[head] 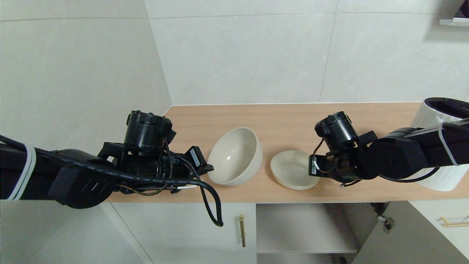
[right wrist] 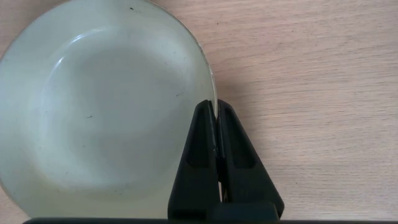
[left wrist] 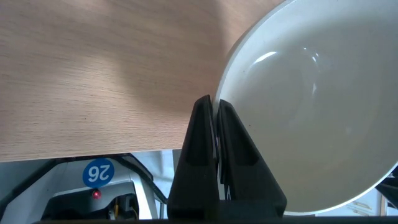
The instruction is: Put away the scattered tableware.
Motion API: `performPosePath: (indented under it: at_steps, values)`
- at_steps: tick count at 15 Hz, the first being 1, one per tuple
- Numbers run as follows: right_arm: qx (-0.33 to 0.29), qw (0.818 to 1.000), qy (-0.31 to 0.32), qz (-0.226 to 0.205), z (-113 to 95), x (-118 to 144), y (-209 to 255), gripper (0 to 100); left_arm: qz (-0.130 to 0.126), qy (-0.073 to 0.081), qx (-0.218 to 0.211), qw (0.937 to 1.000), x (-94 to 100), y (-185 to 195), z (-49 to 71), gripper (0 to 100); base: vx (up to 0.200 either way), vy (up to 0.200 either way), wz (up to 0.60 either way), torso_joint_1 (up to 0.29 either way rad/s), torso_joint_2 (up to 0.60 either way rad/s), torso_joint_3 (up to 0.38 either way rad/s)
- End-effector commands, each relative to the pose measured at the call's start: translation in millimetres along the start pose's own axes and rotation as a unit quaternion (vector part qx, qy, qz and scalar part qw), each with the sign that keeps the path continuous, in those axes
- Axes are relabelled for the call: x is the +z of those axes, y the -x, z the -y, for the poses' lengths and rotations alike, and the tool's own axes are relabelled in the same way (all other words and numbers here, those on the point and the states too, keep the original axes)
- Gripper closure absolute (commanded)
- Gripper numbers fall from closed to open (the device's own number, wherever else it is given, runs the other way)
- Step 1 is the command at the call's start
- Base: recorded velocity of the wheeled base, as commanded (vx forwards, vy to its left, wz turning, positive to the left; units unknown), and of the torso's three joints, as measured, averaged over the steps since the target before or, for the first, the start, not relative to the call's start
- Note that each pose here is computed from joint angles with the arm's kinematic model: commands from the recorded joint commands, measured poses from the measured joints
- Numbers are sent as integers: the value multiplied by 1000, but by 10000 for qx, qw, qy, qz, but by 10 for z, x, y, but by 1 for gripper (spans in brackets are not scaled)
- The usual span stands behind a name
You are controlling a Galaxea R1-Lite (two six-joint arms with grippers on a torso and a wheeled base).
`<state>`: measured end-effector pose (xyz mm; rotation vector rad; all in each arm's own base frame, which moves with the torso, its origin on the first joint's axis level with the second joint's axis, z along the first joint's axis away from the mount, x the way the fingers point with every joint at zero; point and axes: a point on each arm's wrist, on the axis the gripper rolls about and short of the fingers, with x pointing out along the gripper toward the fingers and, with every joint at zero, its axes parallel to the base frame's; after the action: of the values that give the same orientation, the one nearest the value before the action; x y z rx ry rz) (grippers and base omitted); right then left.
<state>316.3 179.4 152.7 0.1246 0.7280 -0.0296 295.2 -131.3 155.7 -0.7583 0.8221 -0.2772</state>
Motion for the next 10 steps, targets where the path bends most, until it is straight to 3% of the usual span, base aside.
performPosePath:
  at_steps: [1, 5, 8, 10]
  values:
    - [31, 10000, -15, 42, 4, 18, 43, 100, 8, -1, -9, 10000, 0, 11, 3, 100, 0, 0, 0, 0, 0, 0]
    - [142, 9998, -40, 120, 72, 28, 267, 100, 81, -48, -86, 9999, 0, 138, 36, 100, 0, 0, 0, 0, 0, 0]
    - [458, 9986, -3, 263, 164, 10, 720, 100, 229, -92, -231, 9994, -17, 433, 87, 100, 0, 0, 0, 0, 0, 0]
    - [593, 9980, 63, 184, 217, 1, 929, 100, 250, -215, -180, 9993, -48, 570, 41, 100, 0, 0, 0, 0, 0, 0]
